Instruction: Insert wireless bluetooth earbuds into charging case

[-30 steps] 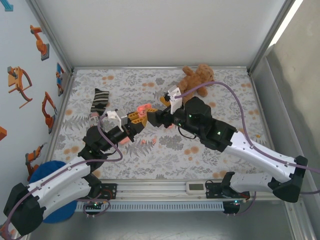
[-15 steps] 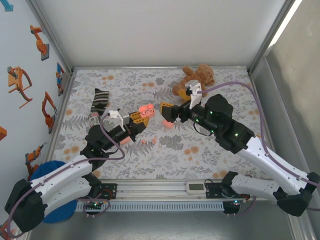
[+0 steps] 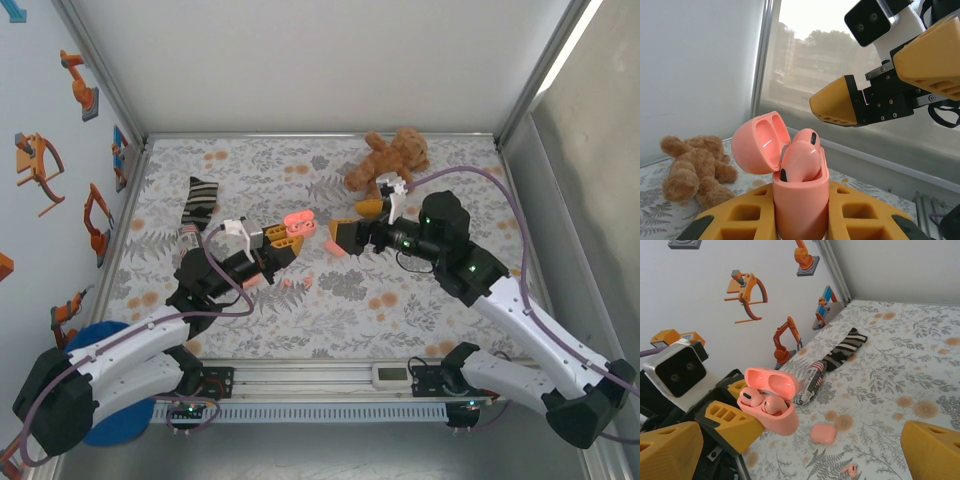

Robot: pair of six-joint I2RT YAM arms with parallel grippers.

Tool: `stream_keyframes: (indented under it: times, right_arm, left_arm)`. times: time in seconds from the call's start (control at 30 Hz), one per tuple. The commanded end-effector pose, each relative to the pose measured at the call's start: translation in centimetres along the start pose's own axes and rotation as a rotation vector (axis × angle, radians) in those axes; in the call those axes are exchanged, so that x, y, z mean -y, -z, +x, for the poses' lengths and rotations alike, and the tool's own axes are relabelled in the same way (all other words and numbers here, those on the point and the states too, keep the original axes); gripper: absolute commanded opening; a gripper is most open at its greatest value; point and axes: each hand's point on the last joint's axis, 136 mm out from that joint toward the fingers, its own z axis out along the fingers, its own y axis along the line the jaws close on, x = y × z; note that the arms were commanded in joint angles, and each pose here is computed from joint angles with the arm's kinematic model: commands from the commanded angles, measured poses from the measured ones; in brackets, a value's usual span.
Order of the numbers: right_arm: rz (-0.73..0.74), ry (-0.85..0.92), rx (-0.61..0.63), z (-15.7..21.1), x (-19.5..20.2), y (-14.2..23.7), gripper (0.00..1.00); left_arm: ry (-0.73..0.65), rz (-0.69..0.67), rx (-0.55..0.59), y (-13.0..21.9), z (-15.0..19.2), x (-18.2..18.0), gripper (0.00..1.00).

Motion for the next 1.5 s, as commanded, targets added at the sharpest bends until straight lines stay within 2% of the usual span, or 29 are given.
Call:
stream_keyframes:
  times: [0.0,0.3,0.67,0.9,1.2,1.37,1.47]
  right_arm:
    - [-0.082,-0.014,0.039,-0.9,-1.5,0.8,1.00]
    - [-0.168,-0.083,0.080,-1.2,-0.9,1.5,1.00]
    - [-0.233,-0.148,0.067,-0.4,-0.4,0.8,1.00]
    - [-0.372,-0.168,0.052,-0.9,-2.4,0.0,1.00]
    - [-0.443,-0.134,0.000,-0.2,-4.4,-1.1,1.00]
    - [-0.392,-0.110,-0.058,1.0,-4.3,-2.0,1.00]
    - [-0.414,-0.096,-0.087,1.5,-5.0,-2.3,1.00]
  left_arm:
    - [-0.014,0.068,0.065,-0.2,-2.1,1.5,0.00]
    - [-0.012,0.080,0.074,0.2,-1.9,1.8,0.00]
    - [-0.008,0.097,0.094,1.1,-2.2,2.4,0.00]
    - [-0.011,0.151,0.093,0.8,-2.4,3.3,0.00]
    - [0.002,0.199,0.087,0.2,-2.1,3.9,0.00]
    - [0.001,0.208,0.089,0.2,-2.2,4.1,0.00]
    - [0.003,0.207,0.087,0.1,-2.2,4.0,0.00]
